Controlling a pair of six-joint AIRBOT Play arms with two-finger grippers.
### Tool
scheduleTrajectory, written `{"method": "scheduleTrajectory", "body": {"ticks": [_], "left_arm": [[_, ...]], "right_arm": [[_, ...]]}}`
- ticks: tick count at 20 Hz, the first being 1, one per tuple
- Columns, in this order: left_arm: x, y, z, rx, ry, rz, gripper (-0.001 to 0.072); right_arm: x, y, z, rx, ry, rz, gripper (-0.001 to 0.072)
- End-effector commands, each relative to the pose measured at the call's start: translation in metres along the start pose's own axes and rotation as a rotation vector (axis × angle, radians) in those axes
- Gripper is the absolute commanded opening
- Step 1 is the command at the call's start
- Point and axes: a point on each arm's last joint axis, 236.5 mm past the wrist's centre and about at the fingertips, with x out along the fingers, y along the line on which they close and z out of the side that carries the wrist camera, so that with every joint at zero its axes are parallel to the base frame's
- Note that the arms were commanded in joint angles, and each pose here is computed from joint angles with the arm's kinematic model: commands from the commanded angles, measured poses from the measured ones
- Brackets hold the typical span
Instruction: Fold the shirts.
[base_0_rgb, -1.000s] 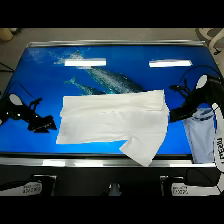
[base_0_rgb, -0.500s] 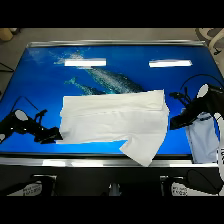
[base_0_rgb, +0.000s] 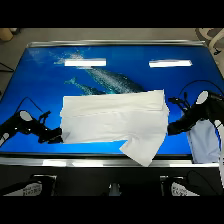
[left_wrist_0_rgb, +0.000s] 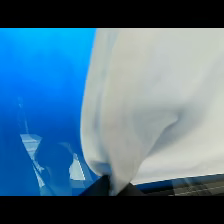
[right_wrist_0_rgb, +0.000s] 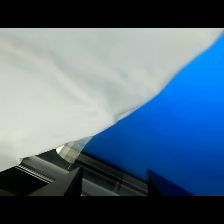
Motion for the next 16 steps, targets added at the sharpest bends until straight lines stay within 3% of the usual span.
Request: {"method": "scheduleTrajectory", "body": {"ticks": [1, 11, 13, 15, 16], "left_arm": [[0.001, 0.001, 0.004, 0.004, -0.017, 0.006, 0.0026], [-0.001, 0.000, 0.006, 0.007, -0.028, 0.006, 0.0026], [-0.001, 0.000, 0.006, 0.007, -0.029, 0.006, 0.0026], [-0.001, 0.000, 0.007, 0.007, -0.032, 0.007, 0.0026], [-0.001, 0.000, 0.008, 0.008, -0.038, 0.007, 0.0026]], "right_arm": [[0.025, 0.028, -0.013, 0.019, -0.054, 0.066, 0.0428], [0.082, 0.043, -0.011, 0.178, -0.132, 0.143, 0.0412], [0.088, 0.045, -0.010, 0.209, -0.150, 0.154, 0.0327], [0.090, 0.044, -0.011, 0.220, -0.149, 0.151, 0.0038], [0.088, 0.044, -0.009, 0.210, -0.154, 0.151, 0.0018]]}}
